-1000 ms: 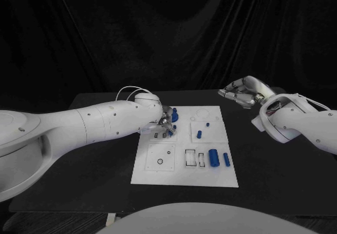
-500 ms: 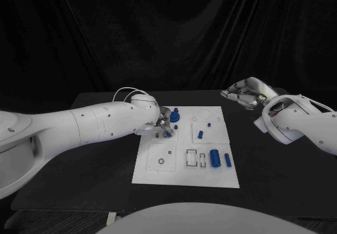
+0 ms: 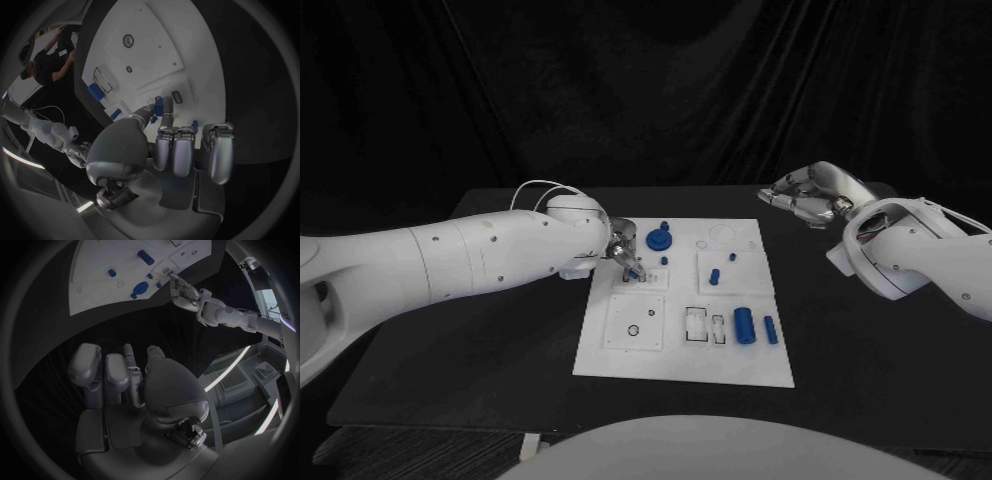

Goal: Assemble the parts on the task board

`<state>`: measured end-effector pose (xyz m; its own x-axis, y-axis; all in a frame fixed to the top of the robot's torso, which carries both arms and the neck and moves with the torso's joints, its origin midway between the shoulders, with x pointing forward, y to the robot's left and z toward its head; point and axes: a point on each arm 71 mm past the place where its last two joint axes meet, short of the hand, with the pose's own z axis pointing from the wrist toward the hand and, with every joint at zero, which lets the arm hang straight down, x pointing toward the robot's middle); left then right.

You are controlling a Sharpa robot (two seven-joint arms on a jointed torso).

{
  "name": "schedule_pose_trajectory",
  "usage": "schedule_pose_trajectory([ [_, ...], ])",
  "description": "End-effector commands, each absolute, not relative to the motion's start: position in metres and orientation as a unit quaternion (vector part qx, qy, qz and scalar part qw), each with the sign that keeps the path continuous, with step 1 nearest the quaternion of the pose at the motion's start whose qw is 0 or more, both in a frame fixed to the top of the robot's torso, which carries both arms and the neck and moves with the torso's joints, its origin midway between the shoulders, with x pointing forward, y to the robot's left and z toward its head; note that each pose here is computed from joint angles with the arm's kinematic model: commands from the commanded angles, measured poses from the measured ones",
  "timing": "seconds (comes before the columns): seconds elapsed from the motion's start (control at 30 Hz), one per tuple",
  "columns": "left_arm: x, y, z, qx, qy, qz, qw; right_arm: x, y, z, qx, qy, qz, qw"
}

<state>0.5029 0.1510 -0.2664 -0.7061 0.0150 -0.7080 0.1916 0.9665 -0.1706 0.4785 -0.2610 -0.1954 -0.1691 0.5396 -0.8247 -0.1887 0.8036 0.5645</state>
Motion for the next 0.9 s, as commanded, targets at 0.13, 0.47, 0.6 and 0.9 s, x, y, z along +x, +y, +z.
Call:
schedule_pose_trajectory([
  [0.13, 0.5045, 0.1581, -0.2614, 0.037, 0.909, -0.109, 0.4, 0.4776, -0.2613, -0.1984, 0.129, 0.715, 0.281, 0.627],
  [0.47, 0.5083, 0.1559, -0.2608, 0.025, 0.904, -0.119, 0.41, 0.4769, -0.2619, -0.2019, 0.131, 0.718, 0.28, 0.624],
  [0.6, 0.507, 0.1526, -0.2637, -0.004, 0.913, -0.134, 0.386, 0.4766, -0.2629, -0.2043, 0.134, 0.719, 0.28, 0.622],
  [0.9, 0.5045, 0.1523, -0.2682, -0.024, 0.922, -0.139, 0.36, 0.4769, -0.2635, -0.206, 0.136, 0.719, 0.281, 0.621],
])
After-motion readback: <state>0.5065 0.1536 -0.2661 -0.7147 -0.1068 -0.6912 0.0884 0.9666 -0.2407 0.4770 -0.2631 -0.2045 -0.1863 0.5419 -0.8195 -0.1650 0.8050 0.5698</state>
